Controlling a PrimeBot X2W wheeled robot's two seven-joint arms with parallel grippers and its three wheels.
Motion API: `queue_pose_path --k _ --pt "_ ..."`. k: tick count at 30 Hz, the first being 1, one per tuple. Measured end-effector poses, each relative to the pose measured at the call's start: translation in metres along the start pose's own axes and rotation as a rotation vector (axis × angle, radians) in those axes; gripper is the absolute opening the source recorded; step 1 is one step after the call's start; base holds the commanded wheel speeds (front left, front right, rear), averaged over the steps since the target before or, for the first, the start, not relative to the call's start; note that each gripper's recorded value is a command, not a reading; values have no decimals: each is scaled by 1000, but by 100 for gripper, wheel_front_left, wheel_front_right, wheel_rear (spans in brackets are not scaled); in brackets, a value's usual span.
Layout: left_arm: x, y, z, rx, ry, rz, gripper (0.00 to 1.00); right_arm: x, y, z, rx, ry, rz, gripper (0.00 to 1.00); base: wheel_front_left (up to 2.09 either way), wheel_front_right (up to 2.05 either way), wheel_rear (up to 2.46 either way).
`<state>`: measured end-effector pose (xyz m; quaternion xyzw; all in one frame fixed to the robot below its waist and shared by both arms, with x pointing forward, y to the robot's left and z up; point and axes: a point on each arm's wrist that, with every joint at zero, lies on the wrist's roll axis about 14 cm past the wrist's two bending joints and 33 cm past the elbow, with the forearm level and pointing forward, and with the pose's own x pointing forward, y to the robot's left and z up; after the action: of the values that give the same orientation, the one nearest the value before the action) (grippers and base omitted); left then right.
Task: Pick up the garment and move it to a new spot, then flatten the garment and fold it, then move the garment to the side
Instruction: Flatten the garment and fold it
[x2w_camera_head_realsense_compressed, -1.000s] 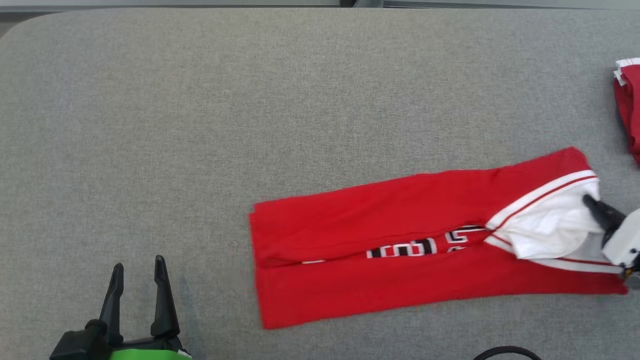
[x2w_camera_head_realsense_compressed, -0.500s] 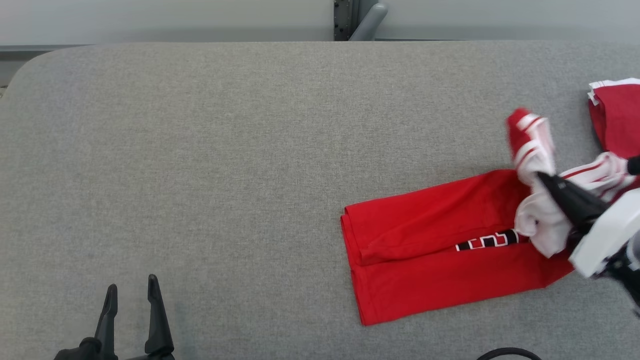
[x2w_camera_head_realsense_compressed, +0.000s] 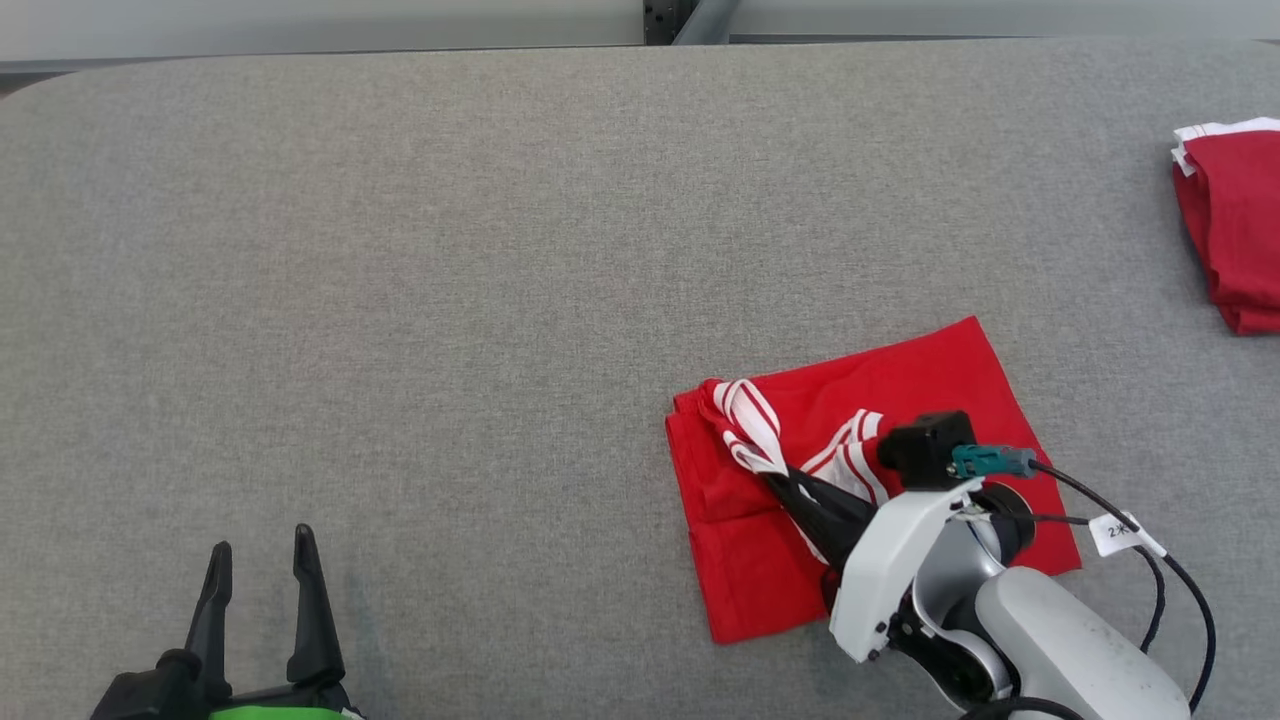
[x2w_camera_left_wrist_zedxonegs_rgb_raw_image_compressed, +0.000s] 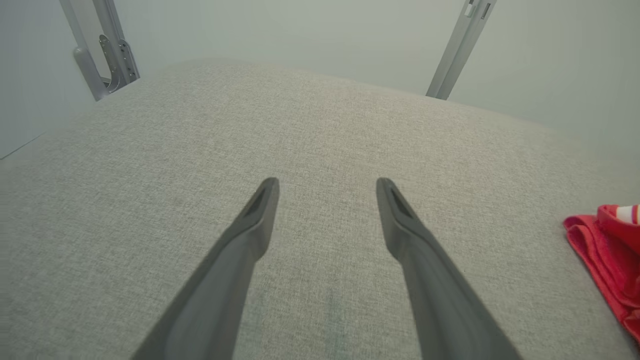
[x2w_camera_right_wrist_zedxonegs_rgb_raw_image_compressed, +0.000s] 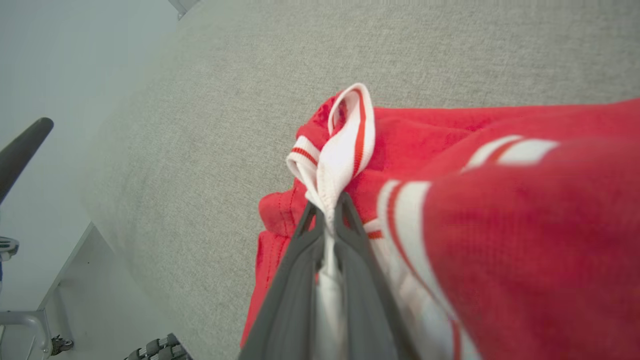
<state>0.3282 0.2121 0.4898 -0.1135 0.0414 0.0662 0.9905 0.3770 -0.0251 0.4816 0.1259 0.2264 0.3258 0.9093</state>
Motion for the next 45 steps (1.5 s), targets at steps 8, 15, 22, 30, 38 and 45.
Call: queue_pose_path --k 8,15,22,30,38,45 --pt "-2 0 -1 -1 4 2 100 11 -12 30 -19 -132 -48 0 0 0 0" --pt "-3 -4 -3 -4 8 -3 100 11 -7 33 -83 -145 -57 0 0 0 0" --pt "-1 -5 -3 -3 10 -9 100 11 -3 41 -89 -203 -82 0 0 0 0" --pt "1 -5 -10 -1 30 -13 100 15 5 9 -121 -111 -76 72 0 0 0" --pt "1 -4 -14 -6 44 -7 100 9 22 16 -92 -164 -26 100 0 0 0" --pt "-2 0 -13 -3 43 3 100 -40 13 49 36 -323 -51 100 0 0 0"
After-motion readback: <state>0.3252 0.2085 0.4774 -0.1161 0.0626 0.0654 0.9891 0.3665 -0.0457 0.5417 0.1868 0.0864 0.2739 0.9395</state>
